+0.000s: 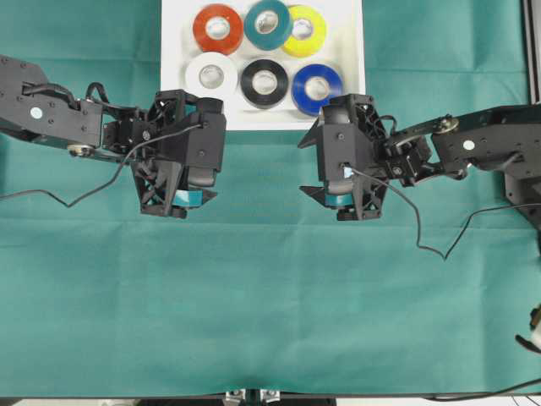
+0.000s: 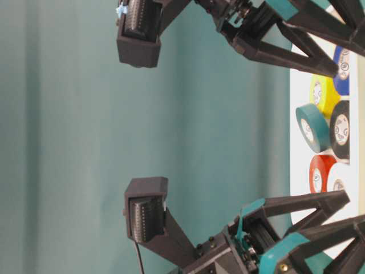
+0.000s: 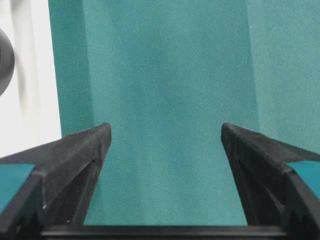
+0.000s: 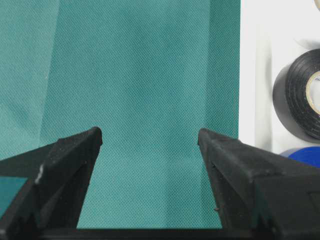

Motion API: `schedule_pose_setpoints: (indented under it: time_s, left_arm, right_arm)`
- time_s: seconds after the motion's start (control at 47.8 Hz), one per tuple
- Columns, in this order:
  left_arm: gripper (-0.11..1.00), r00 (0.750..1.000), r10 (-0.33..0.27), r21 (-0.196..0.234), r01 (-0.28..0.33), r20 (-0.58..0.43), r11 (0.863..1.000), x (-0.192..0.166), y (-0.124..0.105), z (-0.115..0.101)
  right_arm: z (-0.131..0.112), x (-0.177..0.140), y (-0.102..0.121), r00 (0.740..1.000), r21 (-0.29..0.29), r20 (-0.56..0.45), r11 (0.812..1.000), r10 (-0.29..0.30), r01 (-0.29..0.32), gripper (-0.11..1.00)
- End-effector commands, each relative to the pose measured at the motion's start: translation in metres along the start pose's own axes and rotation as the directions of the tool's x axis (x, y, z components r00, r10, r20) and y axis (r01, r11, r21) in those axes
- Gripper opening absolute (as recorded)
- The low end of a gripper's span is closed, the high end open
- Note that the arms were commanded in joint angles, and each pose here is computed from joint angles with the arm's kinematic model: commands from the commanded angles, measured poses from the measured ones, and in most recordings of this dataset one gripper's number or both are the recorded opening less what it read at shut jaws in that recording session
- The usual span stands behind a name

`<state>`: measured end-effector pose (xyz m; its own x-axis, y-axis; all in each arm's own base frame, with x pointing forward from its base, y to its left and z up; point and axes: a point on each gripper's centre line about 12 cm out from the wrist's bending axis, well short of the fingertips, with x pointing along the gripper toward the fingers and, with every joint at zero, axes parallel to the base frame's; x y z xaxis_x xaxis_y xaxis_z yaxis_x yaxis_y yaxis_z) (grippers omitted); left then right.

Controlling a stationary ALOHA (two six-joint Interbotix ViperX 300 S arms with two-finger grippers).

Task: Put the tape alternately from left to right into the white case.

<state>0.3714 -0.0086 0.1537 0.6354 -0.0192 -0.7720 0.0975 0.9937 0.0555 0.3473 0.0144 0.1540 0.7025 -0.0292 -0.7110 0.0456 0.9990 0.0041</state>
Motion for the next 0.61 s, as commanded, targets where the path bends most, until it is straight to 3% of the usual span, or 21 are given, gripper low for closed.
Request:
schedule_pose_setpoints:
  time_s: [0.0, 0.585]
  left_arm:
    - [0.75, 0.999, -0.001, 0.004, 0.0, 0.032, 1.0, -0.011, -0.001, 0.009]
    - [0.75, 0.999, -0.001, 0.004, 0.001, 0.04, 1.0, -0.057, -0.003, -0.013]
  right_arm:
    - [0.011, -0.007, 0.002, 0.999, 0.003, 0.038, 1.0, 0.008, -0.009, 0.84]
    - [0.009, -0.045, -0.005, 0.996, 0.011, 0.086, 1.0, -0.019, 0.018, 0.84]
